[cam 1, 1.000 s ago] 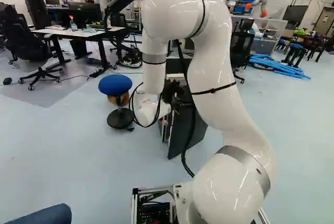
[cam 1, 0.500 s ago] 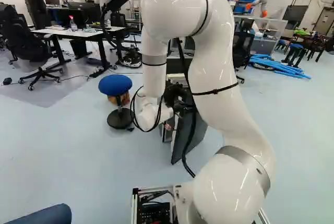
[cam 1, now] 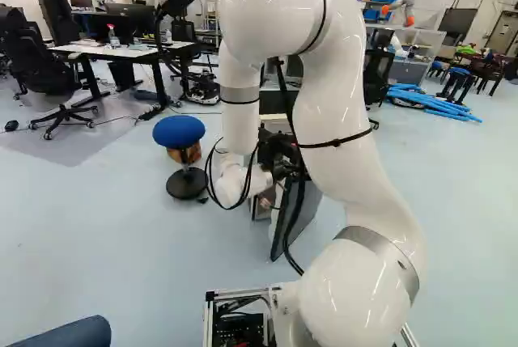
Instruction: Grab a drink from the fridge
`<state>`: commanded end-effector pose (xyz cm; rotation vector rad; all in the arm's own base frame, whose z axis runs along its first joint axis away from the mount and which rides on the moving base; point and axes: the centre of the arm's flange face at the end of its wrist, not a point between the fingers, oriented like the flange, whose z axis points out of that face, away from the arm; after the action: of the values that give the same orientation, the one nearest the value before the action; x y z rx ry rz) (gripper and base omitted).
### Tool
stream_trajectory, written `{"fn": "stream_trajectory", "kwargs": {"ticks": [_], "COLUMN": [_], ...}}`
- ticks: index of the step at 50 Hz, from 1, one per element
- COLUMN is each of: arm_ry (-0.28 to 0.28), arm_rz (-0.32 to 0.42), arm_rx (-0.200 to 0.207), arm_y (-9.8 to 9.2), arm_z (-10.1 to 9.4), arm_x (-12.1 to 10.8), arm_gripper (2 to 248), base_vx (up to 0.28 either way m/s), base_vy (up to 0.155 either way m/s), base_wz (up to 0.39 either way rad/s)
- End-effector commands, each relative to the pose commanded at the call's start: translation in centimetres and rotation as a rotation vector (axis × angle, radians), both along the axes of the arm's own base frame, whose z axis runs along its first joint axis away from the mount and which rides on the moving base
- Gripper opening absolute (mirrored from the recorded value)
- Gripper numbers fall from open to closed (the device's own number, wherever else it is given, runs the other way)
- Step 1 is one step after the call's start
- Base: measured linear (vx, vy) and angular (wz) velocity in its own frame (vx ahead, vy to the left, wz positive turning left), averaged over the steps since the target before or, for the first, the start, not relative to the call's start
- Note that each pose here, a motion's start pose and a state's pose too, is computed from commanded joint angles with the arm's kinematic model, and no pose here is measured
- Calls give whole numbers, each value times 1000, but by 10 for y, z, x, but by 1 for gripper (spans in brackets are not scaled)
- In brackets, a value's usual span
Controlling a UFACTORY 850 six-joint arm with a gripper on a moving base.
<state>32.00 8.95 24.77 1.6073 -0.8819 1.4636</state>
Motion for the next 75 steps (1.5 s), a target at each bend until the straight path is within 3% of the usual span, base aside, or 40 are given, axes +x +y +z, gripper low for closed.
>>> {"fn": "stream_trajectory", "kwargs": {"ticks": [27,75], "arm_ry": [-10,-64], "arm_rz": [-169,-539], "arm_rx": [-7,12], "arm_y": [-17,-52], "arm_z": [1,7], "arm_x": [-4,6], "arm_gripper": [247,247], "base_vx": [0,0], "base_vy": [0,0], "base_wz": [0,0]}}
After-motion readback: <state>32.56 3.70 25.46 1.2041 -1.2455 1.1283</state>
